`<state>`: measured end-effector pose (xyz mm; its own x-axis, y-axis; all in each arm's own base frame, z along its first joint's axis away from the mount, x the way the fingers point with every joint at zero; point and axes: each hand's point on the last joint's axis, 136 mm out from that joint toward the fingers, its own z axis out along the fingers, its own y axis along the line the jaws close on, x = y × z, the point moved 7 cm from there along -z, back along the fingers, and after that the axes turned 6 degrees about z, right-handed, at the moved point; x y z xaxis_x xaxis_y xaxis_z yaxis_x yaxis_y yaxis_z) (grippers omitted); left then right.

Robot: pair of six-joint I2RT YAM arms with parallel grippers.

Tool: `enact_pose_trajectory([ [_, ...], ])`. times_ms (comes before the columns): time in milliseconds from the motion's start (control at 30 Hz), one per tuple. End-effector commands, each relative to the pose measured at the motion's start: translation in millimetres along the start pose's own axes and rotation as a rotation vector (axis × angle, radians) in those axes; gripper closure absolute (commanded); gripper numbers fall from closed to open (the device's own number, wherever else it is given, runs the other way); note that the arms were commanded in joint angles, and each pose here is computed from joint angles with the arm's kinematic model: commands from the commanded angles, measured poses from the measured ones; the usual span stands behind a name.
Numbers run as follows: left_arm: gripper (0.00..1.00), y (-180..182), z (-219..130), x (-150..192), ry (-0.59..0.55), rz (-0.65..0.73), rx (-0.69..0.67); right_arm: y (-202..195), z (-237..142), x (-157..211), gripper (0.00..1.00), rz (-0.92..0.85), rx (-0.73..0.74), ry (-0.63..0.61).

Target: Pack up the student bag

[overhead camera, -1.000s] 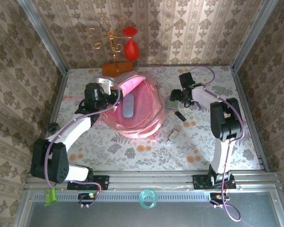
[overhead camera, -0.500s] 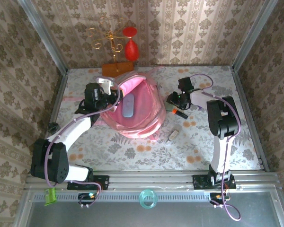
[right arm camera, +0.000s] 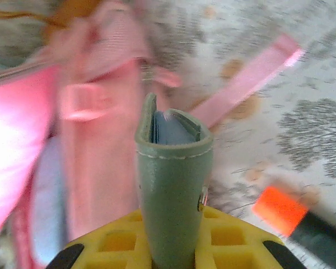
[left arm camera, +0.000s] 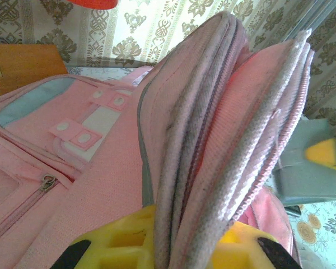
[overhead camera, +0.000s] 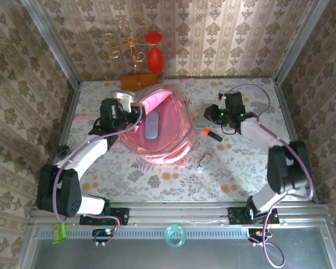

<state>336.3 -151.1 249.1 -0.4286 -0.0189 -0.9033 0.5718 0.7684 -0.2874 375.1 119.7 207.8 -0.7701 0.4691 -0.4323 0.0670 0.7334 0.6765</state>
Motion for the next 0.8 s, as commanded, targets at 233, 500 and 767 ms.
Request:
enact_pose_trajectory([
  [233,1.0,-12,-8,-42,-0.151,0.098,0.083,113,54,69,0.89,-0.07,-0.295,0.256],
  [500,1.0,-35,-28,-68,-0.229,0.16,0.161,112,117,49,0.88,0.049,-0.181,0.132],
  [767,1.0,-40,-24,-55,-0.207,0.091,0.165,119,155,23,0.61,0.052,-0.145,-0.048],
])
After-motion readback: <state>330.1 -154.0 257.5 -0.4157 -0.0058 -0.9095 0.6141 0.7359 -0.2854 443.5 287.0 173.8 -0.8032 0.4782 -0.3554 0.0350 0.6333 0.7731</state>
